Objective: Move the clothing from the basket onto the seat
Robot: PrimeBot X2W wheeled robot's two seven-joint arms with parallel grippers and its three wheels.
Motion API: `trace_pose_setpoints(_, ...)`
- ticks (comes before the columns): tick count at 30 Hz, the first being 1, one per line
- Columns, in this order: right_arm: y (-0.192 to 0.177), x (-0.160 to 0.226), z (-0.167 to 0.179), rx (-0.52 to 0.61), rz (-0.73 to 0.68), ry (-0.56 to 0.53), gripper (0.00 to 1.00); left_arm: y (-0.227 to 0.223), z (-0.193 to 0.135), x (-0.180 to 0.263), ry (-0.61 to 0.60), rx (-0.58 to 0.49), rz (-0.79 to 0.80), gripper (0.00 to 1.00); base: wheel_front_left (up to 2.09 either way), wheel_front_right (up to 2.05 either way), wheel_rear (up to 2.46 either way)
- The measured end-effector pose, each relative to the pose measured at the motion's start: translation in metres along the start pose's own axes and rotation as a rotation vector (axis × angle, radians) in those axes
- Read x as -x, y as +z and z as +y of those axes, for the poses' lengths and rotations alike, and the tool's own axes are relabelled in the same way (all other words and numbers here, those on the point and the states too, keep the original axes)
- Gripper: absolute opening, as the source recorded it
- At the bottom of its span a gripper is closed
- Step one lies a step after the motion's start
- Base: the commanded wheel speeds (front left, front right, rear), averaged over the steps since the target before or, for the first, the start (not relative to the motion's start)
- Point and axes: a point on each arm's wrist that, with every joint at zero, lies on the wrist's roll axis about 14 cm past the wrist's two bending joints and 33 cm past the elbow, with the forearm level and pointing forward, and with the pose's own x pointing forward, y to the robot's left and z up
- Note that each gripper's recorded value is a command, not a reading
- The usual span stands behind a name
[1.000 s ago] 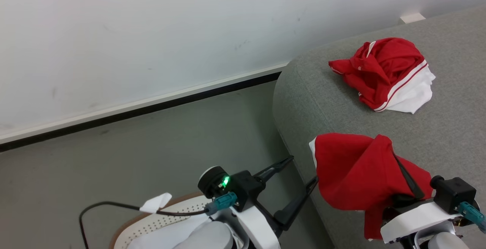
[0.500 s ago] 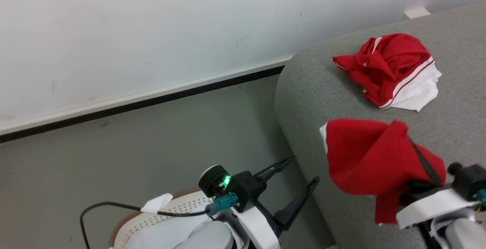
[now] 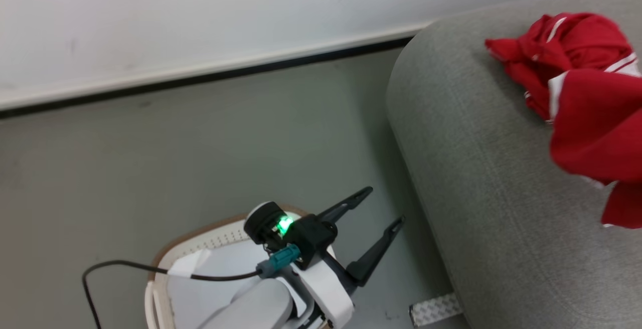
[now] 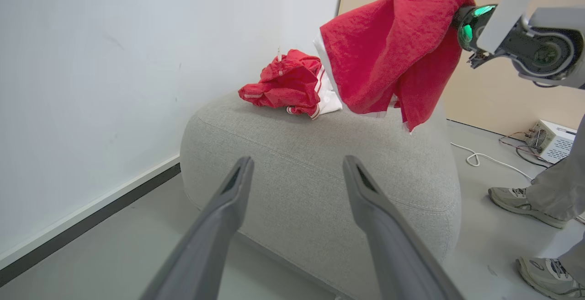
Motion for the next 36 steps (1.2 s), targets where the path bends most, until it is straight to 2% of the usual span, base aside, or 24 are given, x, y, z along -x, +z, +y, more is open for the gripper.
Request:
trace_pose_setpoints(10,-0.038,-0.044,-0.048,0.078,0.139,-0.120,0.00,-0.047,0.041,0.013,0.052,0.065,0.060,1.00,0.00,0.00,0.00)
trace_pose_setpoints(20,-0.094,-0.092,-0.054,0.193,0.329,-0.126,0.00,-0.088,0.079,0.031,0.124,0.110,0.117,1.00,0.00,0.00,0.00)
trace_pose_setpoints(24,-0.124,-0.101,-0.060,0.221,0.474,-0.147,0.00,-0.098,0.093,0.040,0.161,0.113,0.132,1.00,0.00,0.00,0.00)
trace_pose_setpoints(25,-0.134,-0.101,-0.059,0.218,0.520,-0.151,0.03,-0.100,0.096,0.042,0.171,0.115,0.137,1.00,0.00,0.00,0.00)
trace_pose_setpoints(27,-0.153,-0.098,-0.056,0.214,0.607,-0.154,0.20,-0.104,0.100,0.047,0.188,0.118,0.146,1.00,0.00,0.00,0.00)
trace_pose_setpoints(28,-0.159,-0.097,-0.056,0.210,0.641,-0.158,0.36,-0.105,0.102,0.048,0.194,0.120,0.148,1.00,0.00,0.00,0.00)
trace_pose_setpoints(31,-0.177,-0.089,-0.053,0.204,0.748,-0.160,0.49,-0.106,0.105,0.051,0.205,0.120,0.151,1.00,0.00,0.00,0.00)
trace_pose_setpoints(32,-0.181,-0.086,-0.053,0.201,0.778,-0.161,0.59,-0.106,0.106,0.051,0.207,0.119,0.151,1.00,0.00,0.00,0.00)
trace_pose_setpoints(33,-0.184,-0.083,-0.053,0.195,0.800,-0.165,0.81,-0.105,0.106,0.051,0.209,0.118,0.150,1.00,0.00,0.00,0.00)
trace_pose_setpoints(34,-0.186,-0.080,-0.053,0.191,0.815,-0.166,0.95,-0.104,0.106,0.051,0.209,0.116,0.149,1.00,0.00,0.00,0.00)
trace_pose_setpoints(35,-0.186,-0.079,-0.052,0.188,0.820,-0.164,1.00,-0.103,0.107,0.051,0.211,0.113,0.148,1.00,0.00,0.00,0.00)
trace_pose_setpoints(36,-0.185,-0.079,-0.051,0.188,0.821,-0.160,1.00,-0.101,0.107,0.051,0.214,0.109,0.145,1.00,0.00,0.00,0.00)
